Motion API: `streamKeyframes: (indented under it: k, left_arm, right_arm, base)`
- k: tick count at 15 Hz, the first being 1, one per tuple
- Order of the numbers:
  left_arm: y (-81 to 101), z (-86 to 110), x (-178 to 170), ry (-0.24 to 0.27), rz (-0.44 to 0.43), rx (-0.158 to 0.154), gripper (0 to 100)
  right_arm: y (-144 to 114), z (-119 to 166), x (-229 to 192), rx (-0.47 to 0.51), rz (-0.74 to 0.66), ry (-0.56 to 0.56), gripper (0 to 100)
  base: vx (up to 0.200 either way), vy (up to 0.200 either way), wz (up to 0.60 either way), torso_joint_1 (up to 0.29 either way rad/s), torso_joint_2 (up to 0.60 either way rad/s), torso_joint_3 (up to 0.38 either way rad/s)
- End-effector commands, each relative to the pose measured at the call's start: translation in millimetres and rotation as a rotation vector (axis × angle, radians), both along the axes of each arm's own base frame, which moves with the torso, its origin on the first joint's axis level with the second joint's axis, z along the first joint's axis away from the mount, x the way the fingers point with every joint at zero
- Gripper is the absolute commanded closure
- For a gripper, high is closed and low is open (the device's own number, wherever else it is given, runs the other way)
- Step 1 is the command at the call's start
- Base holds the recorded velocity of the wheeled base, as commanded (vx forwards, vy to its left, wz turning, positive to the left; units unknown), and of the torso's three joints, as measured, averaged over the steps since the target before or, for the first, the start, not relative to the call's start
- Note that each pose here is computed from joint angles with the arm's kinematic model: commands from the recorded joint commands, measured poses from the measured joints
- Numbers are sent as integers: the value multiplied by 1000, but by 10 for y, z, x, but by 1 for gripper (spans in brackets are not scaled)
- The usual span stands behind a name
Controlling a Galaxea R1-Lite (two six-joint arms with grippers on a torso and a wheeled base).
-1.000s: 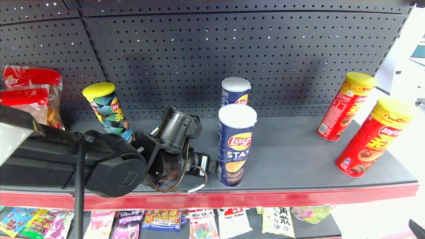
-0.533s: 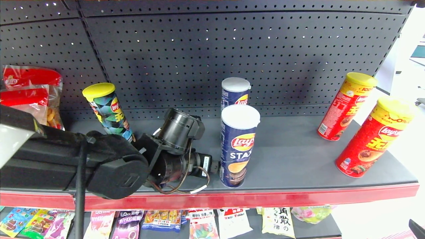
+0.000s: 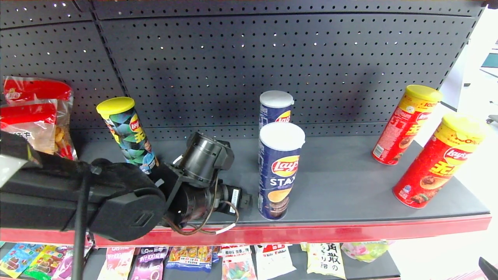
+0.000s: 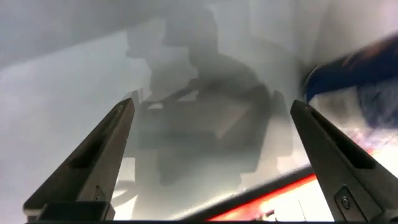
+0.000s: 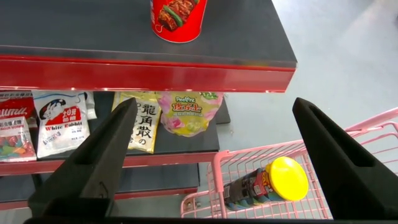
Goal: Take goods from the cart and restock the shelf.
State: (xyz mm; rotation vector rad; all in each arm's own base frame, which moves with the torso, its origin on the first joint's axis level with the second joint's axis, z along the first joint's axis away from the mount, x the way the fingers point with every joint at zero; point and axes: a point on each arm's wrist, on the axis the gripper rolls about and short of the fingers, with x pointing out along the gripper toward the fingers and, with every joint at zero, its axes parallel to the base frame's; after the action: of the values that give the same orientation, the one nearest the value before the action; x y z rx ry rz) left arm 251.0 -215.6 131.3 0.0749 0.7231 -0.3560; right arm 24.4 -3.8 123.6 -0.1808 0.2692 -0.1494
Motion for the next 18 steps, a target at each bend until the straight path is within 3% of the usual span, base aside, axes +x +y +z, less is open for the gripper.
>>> streamKeyframes:
  k: [1, 2, 3, 4, 5, 6, 7, 10, 12, 14, 15, 16, 18]
  left_arm:
    - [426, 279, -310, -68, -3, 9, 0]
    - [494, 312, -367, -81, -12, 19, 0]
    - [836, 447, -634, -142, -35, 77, 0]
    - [1073, 538, -853, -184, -50, 116, 0]
    - [1227, 592, -1008, -201, -49, 130, 0]
    - [1227, 592, -1008, -201, -49, 130, 0]
    - [1593, 714, -1491, -182, -6, 118, 0]
    - [1966, 809, -2089, -117, 65, 79, 0]
    - [2117, 789, -2304, -158, 189, 35, 0]
    - [2202, 709, -2469, -156, 325, 49, 0]
    - [2221, 669, -2548, -143, 461, 65, 0]
    - [2222, 643, -2594, -157, 519, 63, 0]
    - [2236, 487, -2764, -223, 519, 29, 0]
  right_arm:
    - [0, 7, 10, -2, 1, 4, 0]
    - [1, 9, 14, -2, 3, 7, 0]
    - [5, 36, 44, 4, 20, 17, 0]
    - [7, 61, 73, 7, 31, 26, 0]
    - [7, 71, 93, 7, 31, 30, 0]
    - [7, 71, 93, 7, 31, 30, 0]
    - [5, 84, 116, 6, 23, 46, 0]
    - [5, 175, 227, 5, 22, 74, 0]
    - [5, 260, 293, 0, 25, 70, 0]
    - [4, 259, 301, 1, 20, 72, 0]
    - [3, 251, 285, -3, 18, 68, 0]
    - [1, 248, 280, -3, 13, 67, 0]
    - [-2, 232, 230, -10, -2, 55, 0]
  base:
    - [0, 0, 0, 0, 0, 0]
    - [0, 0, 0, 0, 0, 0]
    - [0, 0, 0, 0, 0, 0]
    - [0, 0, 0, 0, 0, 0]
    - [0, 0, 0, 0, 0, 0]
    - [0, 0, 0, 0, 0, 0]
    - [0, 0, 0, 0, 0, 0]
    - [0, 0, 0, 0, 0, 0]
    - [0, 0, 0, 0, 0, 0]
    - [0, 0, 0, 0, 0, 0]
    - [0, 0, 0, 0, 0, 0]
    - [0, 0, 0, 0, 0, 0]
    - [0, 0, 0, 0, 0, 0]
